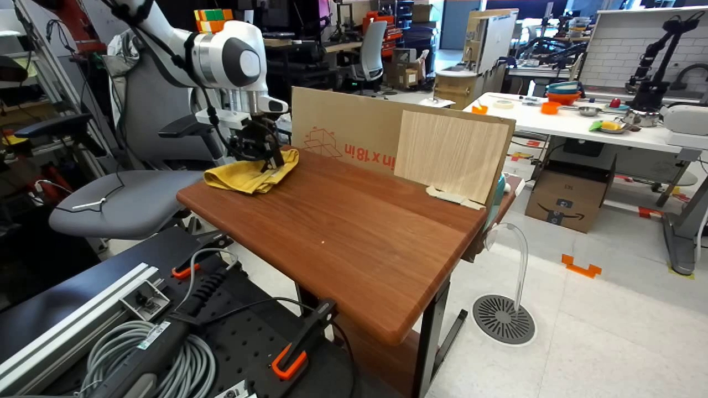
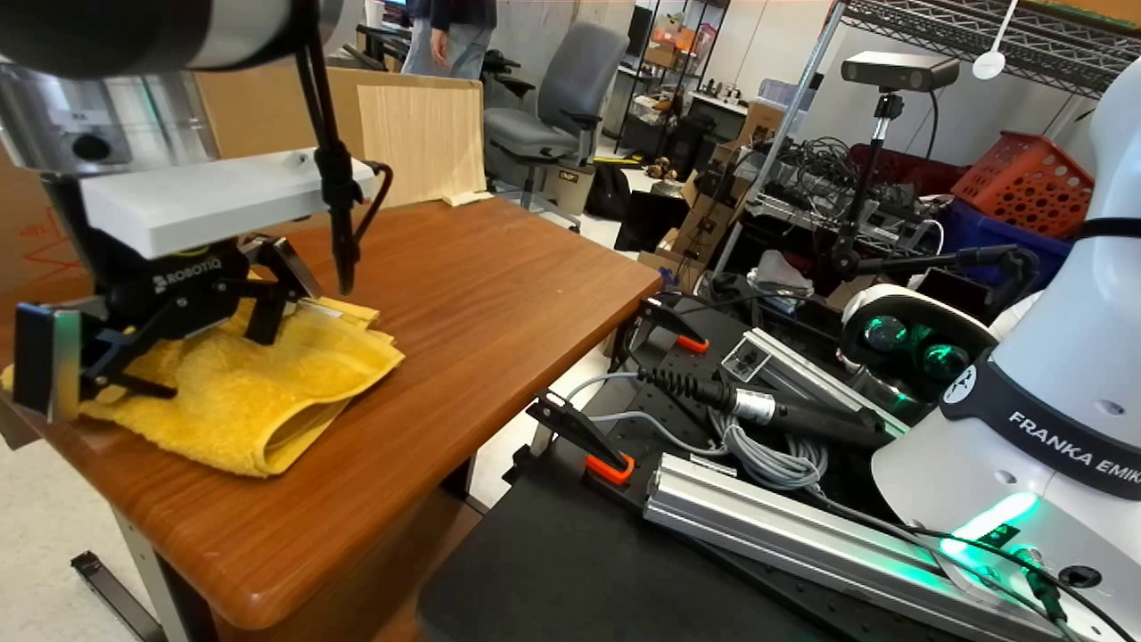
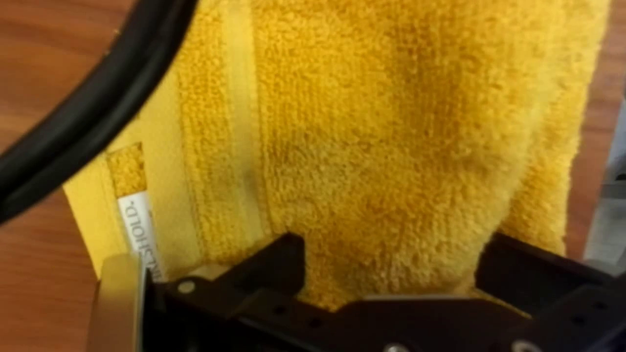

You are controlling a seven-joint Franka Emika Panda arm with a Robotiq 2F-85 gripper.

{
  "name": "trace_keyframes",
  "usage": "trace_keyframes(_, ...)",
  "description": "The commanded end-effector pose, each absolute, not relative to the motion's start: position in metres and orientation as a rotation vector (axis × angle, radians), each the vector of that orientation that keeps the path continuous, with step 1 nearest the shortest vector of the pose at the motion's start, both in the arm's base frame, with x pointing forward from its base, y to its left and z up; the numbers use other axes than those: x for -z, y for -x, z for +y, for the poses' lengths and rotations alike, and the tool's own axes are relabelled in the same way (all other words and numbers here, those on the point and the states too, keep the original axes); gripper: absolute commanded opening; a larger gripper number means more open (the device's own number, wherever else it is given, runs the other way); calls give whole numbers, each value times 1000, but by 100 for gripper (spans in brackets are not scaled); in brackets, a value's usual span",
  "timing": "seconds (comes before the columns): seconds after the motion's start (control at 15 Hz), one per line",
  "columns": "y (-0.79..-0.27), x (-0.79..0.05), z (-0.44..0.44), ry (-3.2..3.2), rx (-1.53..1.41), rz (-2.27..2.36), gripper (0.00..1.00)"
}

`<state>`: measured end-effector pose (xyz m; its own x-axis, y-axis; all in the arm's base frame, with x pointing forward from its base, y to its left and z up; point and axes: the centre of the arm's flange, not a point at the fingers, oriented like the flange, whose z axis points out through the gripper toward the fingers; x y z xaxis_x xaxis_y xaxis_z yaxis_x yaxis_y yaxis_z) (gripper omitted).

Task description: Use the mustard towel to wipe the table

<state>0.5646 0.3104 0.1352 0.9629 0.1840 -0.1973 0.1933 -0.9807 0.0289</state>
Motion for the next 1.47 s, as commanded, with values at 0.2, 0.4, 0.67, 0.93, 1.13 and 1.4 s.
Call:
trace_keyframes(0.2, -605, -112, 187, -2931, 298, 69, 100)
trace_keyframes(0.4, -581, -118, 127, -2872, 383, 0, 100)
trace_keyframes(0.67, -548, -119, 45, -2811, 437, -147, 100)
trace_keyframes(0.93, -520, -104, -28, -2798, 496, -326, 100)
trace_keyframes(1.13, -507, -97, -69, -2803, 533, -458, 100)
trace_keyframes(1.4, -515, -90, -110, -2801, 516, -617, 100)
